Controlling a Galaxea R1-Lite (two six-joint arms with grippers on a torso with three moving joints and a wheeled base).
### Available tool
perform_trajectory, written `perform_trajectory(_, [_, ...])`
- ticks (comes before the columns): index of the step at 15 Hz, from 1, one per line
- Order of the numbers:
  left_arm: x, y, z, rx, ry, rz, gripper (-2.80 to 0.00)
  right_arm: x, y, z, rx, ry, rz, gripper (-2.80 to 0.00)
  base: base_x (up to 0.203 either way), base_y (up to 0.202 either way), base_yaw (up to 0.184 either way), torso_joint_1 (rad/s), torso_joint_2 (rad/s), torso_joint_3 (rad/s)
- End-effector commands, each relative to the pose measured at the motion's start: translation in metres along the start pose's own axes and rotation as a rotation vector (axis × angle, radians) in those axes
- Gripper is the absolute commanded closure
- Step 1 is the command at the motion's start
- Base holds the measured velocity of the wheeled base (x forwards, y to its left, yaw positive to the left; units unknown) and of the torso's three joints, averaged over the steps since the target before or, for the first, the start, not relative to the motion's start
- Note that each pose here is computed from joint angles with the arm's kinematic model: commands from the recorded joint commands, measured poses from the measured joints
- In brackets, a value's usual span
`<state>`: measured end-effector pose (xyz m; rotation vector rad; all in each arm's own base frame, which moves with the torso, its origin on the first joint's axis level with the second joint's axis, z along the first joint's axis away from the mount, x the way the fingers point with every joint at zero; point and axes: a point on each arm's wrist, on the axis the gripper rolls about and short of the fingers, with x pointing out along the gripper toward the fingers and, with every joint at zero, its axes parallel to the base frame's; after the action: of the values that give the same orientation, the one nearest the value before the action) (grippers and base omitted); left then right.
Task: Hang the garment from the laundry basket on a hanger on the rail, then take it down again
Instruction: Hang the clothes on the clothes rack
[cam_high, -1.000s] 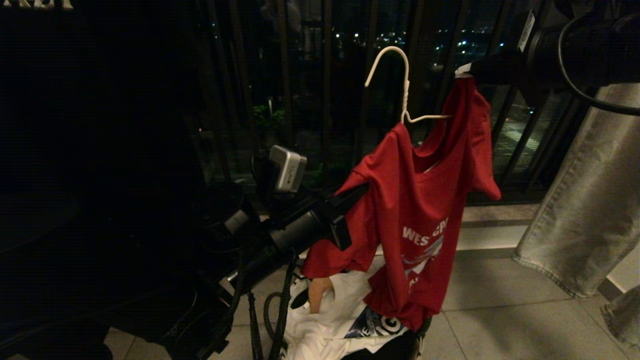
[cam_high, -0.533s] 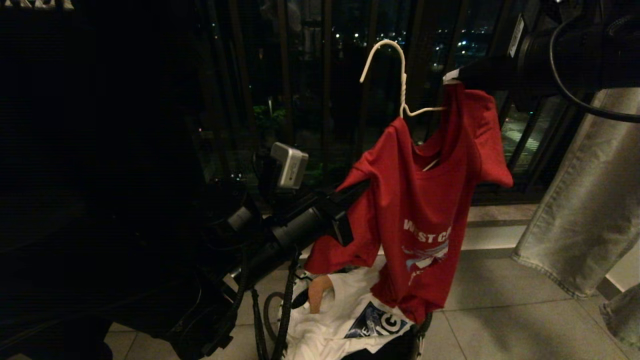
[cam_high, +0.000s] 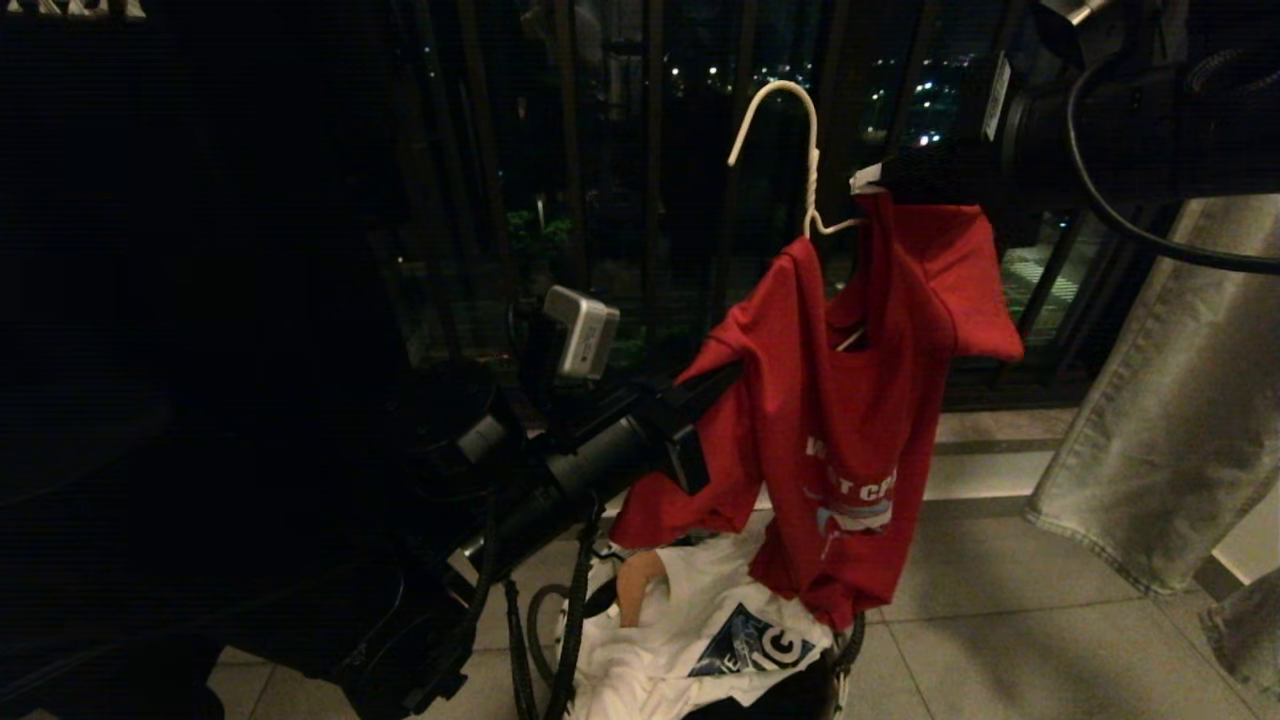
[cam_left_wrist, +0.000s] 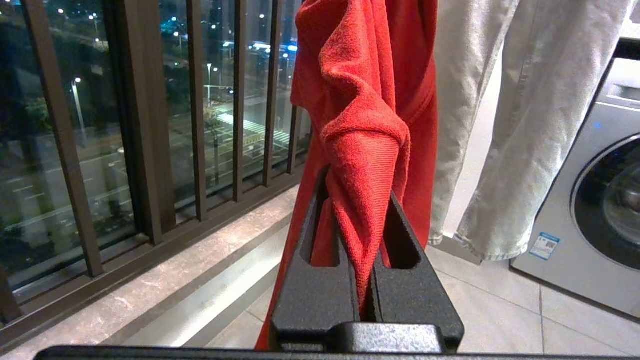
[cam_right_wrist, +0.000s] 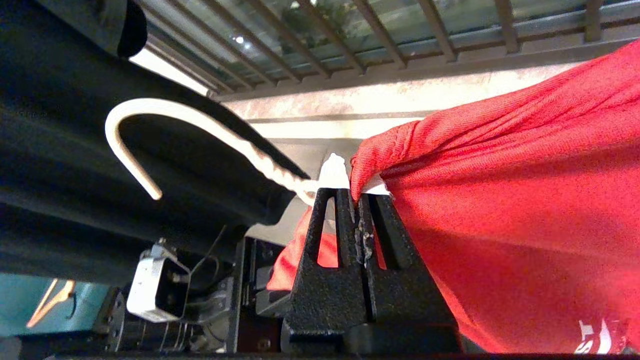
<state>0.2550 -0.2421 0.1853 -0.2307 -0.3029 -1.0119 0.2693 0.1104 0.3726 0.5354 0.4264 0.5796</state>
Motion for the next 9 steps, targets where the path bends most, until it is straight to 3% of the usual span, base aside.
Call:
perform_trajectory(1, [0.0,0.0,0.001,0.001,-0.01,-0.002,0.0,-0.003,0.005,-0.004,0.0,0.012,0.014,0.0,0.0,0.0,0.0,0.0,0.0,0.0])
perform_trajectory(9, [0.003,0.001,0.003,-0.002,-0.024,0.014,0.0,-0.006,0.019,-0.022,-0.018,0.07,0.061,0.0,0.0,0.0,0.0,0.0,0.0,0.0])
